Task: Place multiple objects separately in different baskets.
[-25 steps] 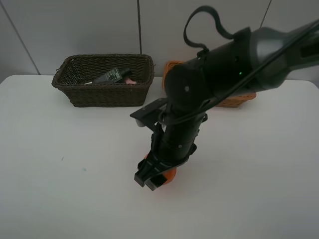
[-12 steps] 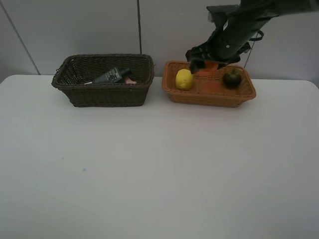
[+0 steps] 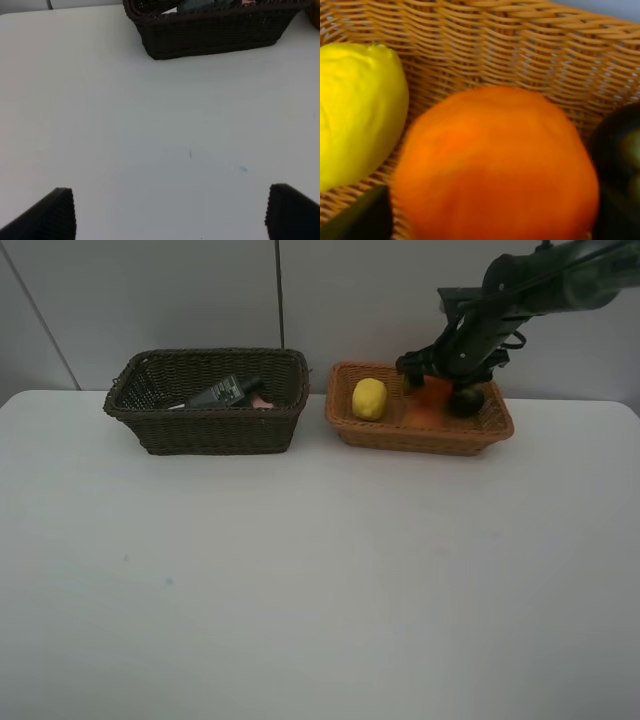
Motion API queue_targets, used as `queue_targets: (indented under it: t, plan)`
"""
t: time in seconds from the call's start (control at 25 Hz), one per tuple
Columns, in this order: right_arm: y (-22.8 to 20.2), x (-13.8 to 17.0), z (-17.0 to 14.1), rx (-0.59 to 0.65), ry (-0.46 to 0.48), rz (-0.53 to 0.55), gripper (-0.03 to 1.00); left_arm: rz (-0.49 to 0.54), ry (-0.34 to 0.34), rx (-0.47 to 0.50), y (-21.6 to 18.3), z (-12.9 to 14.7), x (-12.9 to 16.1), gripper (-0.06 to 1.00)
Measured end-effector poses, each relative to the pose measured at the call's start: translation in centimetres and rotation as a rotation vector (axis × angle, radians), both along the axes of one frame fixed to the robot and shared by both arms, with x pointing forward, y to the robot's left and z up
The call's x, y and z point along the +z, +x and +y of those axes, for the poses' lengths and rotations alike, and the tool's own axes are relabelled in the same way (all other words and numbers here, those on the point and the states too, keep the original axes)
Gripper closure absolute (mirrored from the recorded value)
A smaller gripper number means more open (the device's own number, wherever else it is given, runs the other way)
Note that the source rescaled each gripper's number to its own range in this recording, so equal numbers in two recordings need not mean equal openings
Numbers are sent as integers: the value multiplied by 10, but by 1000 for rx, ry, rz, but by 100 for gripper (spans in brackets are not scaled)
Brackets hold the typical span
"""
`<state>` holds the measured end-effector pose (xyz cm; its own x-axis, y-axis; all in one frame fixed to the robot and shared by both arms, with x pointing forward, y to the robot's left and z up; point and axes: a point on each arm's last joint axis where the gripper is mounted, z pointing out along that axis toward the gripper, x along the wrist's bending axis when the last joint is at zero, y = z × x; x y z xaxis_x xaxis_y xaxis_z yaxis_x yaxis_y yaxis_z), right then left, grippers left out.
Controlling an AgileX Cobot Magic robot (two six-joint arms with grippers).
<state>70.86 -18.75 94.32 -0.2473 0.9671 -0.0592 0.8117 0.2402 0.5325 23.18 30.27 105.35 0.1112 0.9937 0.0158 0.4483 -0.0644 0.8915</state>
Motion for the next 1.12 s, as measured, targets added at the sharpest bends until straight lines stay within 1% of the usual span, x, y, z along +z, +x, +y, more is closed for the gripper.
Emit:
queue_targets:
  t: [0.04, 0.08, 0.24, 0.4, 0.48, 0.6, 0.68, 0.8, 0.88, 0.96, 1.12]
  plan:
    - [0, 1, 0, 1, -2, -3, 2, 0, 0, 0, 0, 0, 0, -6]
    - [1, 1, 0, 1, -2, -5, 1, 0, 0, 0, 0, 0, 0, -6]
    - [-4, 9, -2, -4, -14, 31, -2, 0, 0, 0, 0, 0, 0, -6]
    - [-14, 44, -13, -48, -27, 27, -3, 0, 0, 0, 0, 0, 0, -6]
    - [-19, 69, -34, -113, -22, 5, -3, 0, 0, 0, 0, 0, 0, -6]
    - [-29, 93, -85, -232, -57, 7, -3, 0, 0, 0, 0, 0, 0, -6]
    - [-41, 94, -122, -323, -63, 43, -3, 0, 0, 0, 0, 0, 0, -6]
    - [-64, 90, -156, -415, -52, 97, -3, 0, 0, 0, 0, 0, 0, -6]
    - [-82, 95, -164, -438, -54, 110, -3, 0, 0, 0, 0, 0, 0, -6]
    - [-103, 101, -163, -439, -53, 101, -3, 0, 0, 0, 0, 0, 0, -6]
    - [-149, 133, -149, -411, -28, -11, -3, 0, 0, 0, 0, 0, 0, -6]
